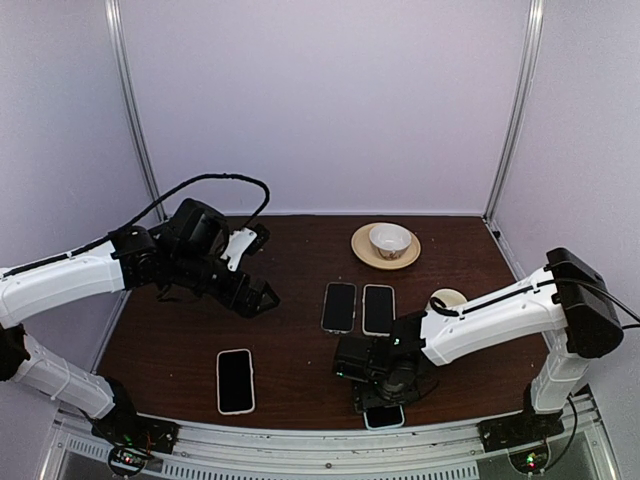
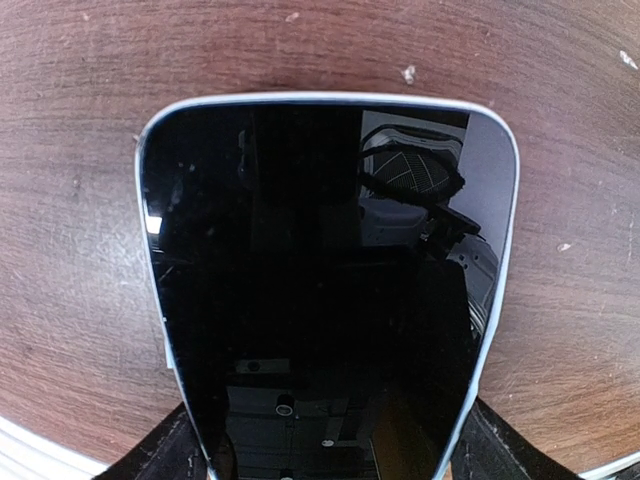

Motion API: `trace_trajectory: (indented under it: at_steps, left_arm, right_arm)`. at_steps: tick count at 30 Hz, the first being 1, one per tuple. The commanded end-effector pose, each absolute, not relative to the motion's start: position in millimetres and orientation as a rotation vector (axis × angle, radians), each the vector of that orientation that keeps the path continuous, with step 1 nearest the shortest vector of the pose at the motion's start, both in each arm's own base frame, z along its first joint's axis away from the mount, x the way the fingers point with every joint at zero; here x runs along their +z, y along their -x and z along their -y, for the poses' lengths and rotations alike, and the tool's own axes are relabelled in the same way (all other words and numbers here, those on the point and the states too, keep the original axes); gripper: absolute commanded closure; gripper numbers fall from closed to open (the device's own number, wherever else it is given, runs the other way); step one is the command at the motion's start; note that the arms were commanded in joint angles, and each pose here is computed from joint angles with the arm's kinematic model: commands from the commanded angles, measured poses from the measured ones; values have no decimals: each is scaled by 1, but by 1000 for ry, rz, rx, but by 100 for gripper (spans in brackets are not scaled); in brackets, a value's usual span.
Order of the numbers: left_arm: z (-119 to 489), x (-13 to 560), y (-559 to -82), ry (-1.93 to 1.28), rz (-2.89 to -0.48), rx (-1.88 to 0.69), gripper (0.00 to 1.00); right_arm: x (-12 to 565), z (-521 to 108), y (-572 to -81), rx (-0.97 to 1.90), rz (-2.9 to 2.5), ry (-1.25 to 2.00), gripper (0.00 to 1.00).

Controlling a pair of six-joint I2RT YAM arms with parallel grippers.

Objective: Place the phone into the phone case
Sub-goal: Pick up the phone with the phone case at the center of the board, then press the corner of the phone case at the top left corner of the phone case.

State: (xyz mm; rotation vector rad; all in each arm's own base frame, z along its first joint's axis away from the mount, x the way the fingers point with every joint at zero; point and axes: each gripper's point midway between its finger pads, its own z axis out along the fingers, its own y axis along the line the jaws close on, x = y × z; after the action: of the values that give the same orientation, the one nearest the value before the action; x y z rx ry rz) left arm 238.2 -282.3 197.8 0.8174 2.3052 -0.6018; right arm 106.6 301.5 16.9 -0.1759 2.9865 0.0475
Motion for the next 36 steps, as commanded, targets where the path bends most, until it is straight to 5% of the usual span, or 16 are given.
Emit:
trace_trajectory:
  at_steps: [1, 5, 9, 18, 30, 32, 36]
  left_arm:
    - [286, 210, -242, -803, -2264, -635, 2]
    - [286, 209, -244, -797, -2255, -632, 3]
    - [295, 219, -239, -813, -2200, -716, 6]
    - [322, 305, -203, -824, -1849, -1139, 5]
    - [343, 353, -205, -733, -1649, -1090, 15]
    - [348, 356, -210, -720, -1639, -1083, 23]
    - [355, 361, -210, -739, -1610, -1102, 59]
  right_arm:
    - [22, -305, -99, 51, -3001, 260, 62]
    - [45, -317, -113, 111, -2897, 335, 87]
    - [96, -339, -137, 147, -2668, 456, 100]
    - [239, -376, -195, 218, -2035, 502, 100]
    - [325, -400, -206, 333, -1753, 468, 100]
    - [327, -401, -206, 334, -1747, 475, 100]
    - [329, -401, -206, 334, -1739, 486, 100]
